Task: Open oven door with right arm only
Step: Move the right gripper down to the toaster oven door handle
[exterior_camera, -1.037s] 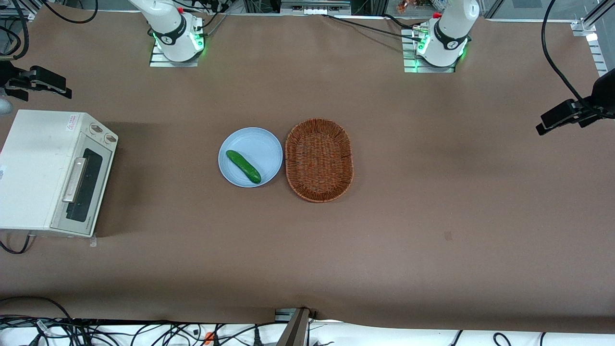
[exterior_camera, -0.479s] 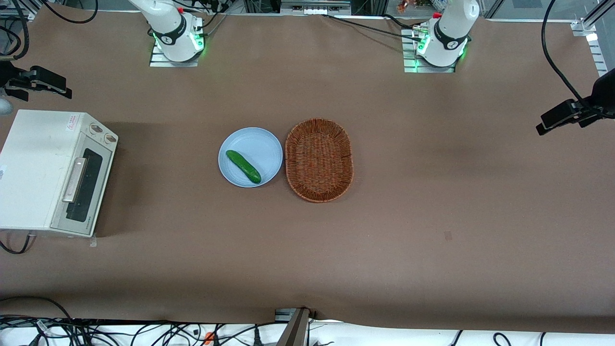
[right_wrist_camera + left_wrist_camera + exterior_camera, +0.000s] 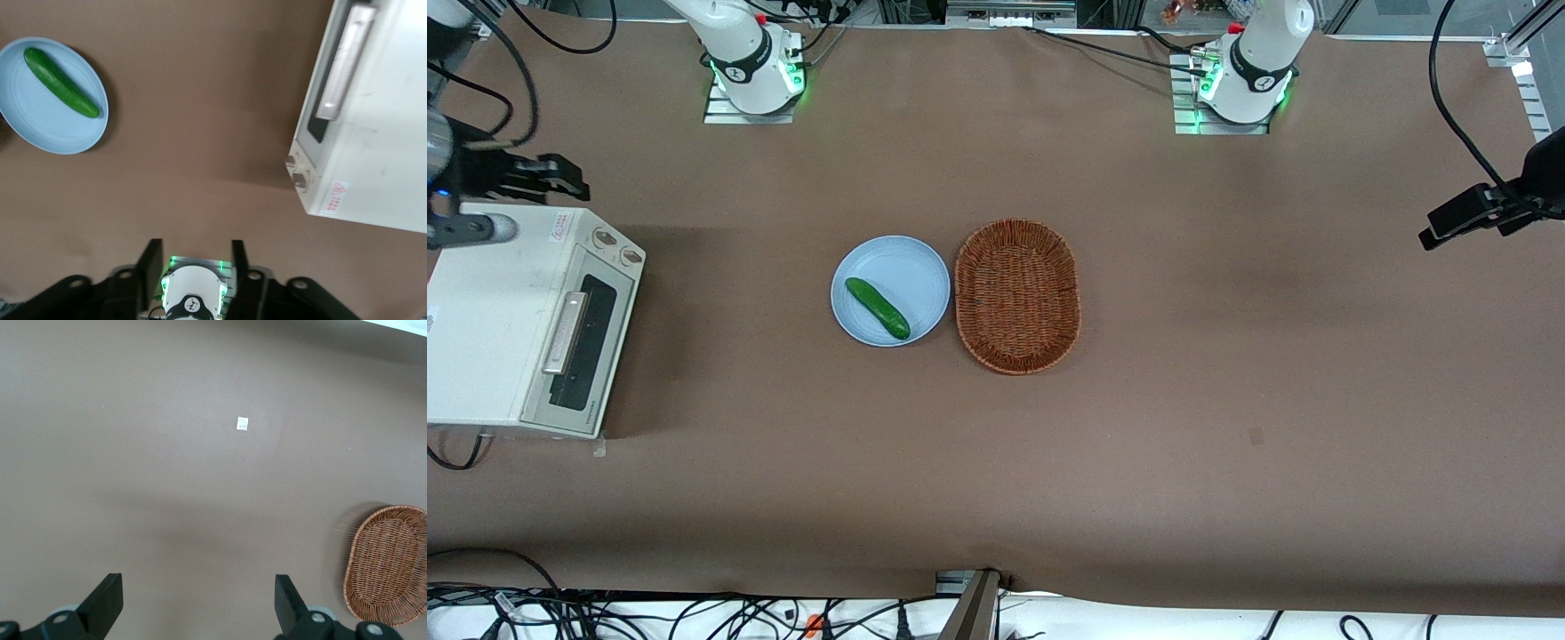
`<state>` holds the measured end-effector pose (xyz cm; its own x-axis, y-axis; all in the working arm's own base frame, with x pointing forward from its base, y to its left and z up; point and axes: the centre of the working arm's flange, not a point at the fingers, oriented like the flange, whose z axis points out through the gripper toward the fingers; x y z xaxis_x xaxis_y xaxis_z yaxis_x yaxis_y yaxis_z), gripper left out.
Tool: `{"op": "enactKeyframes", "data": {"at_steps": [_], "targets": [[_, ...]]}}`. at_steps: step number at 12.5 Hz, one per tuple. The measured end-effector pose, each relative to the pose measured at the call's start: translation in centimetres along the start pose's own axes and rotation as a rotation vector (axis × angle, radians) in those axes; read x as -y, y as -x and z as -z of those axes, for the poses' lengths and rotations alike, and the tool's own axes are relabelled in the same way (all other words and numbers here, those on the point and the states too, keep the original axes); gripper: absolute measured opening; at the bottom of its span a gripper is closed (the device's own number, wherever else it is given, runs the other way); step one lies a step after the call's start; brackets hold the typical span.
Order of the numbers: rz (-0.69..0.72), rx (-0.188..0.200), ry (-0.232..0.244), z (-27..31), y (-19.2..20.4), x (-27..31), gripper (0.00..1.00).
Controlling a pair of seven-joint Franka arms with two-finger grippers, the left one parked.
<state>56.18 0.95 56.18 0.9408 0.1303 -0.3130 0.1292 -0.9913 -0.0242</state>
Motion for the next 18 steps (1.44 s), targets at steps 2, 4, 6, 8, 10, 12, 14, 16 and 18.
{"op": "enactKeyframes", "data": {"at_steps": [2,4,6,8,10,12,14,16,18], "targets": [[0.024,0.062,0.049,-2.7,-2.0,1.3,0.18],[0.046,0.115,0.150,-5.9,-4.5,2.3,0.01],[0.065,0.149,0.242,-9.9,-7.5,2.2,0.01],[0.089,0.178,0.372,-14.1,-9.9,0.9,0.01],[0.127,0.213,0.490,-17.4,-11.4,0.3,0.01],[0.150,0.232,0.555,-18.6,-12.1,0.2,0.01],[0.187,0.251,0.628,-18.6,-12.4,-0.5,0.01],[0.234,0.255,0.678,-18.1,-12.6,-1.3,0.01],[0.258,0.244,0.705,-18.0,-13.0,-2.7,0.01]]}}
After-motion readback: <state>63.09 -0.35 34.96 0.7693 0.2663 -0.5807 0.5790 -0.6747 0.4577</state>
